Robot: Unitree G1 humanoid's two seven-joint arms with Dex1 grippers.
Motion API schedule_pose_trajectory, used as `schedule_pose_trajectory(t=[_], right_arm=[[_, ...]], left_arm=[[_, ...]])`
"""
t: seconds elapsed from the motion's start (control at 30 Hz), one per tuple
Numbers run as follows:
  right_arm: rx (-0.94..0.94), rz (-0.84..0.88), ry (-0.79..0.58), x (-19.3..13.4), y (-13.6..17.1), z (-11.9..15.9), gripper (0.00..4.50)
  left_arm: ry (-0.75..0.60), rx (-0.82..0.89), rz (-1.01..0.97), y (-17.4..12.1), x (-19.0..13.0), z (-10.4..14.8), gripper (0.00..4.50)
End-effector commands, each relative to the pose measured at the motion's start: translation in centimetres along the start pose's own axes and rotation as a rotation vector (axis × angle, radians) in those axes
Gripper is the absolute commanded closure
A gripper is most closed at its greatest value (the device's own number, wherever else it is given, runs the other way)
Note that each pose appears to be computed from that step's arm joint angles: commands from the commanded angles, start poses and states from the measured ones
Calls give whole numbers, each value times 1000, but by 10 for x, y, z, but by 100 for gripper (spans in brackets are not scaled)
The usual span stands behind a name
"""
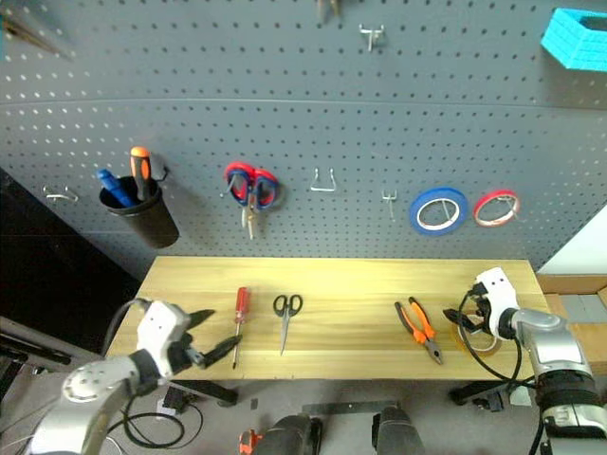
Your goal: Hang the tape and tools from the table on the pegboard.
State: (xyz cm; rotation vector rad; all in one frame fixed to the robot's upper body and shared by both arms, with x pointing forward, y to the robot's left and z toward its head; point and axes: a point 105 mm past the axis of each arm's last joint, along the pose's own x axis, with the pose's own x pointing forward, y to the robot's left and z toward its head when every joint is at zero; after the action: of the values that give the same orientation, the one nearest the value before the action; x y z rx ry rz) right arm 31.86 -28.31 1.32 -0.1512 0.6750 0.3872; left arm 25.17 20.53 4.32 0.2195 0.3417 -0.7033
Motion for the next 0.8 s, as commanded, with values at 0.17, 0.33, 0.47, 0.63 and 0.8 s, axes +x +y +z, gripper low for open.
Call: schedule_pose_trajectory(t=[0.17, 0.33, 0.47, 0.63, 0.8], right_arm=[[67, -50, 42, -9, -7, -6, 0], [82, -38, 73, -9, 3, -11, 0], [88, -22, 107, -6, 12, -18, 0], [100, -43, 147, 6, 18, -26, 0], [127, -94, 200, 15, 16, -35, 19]], left_arm=[[-89, 68, -236, -50, 39, 34, 3], [-116, 77, -317, -76, 53, 41, 3], [-108, 85, -350, -84, 49, 39, 3], [-111, 101, -328, -82, 47, 40, 3], [-128, 118, -340, -84, 48, 46, 1]])
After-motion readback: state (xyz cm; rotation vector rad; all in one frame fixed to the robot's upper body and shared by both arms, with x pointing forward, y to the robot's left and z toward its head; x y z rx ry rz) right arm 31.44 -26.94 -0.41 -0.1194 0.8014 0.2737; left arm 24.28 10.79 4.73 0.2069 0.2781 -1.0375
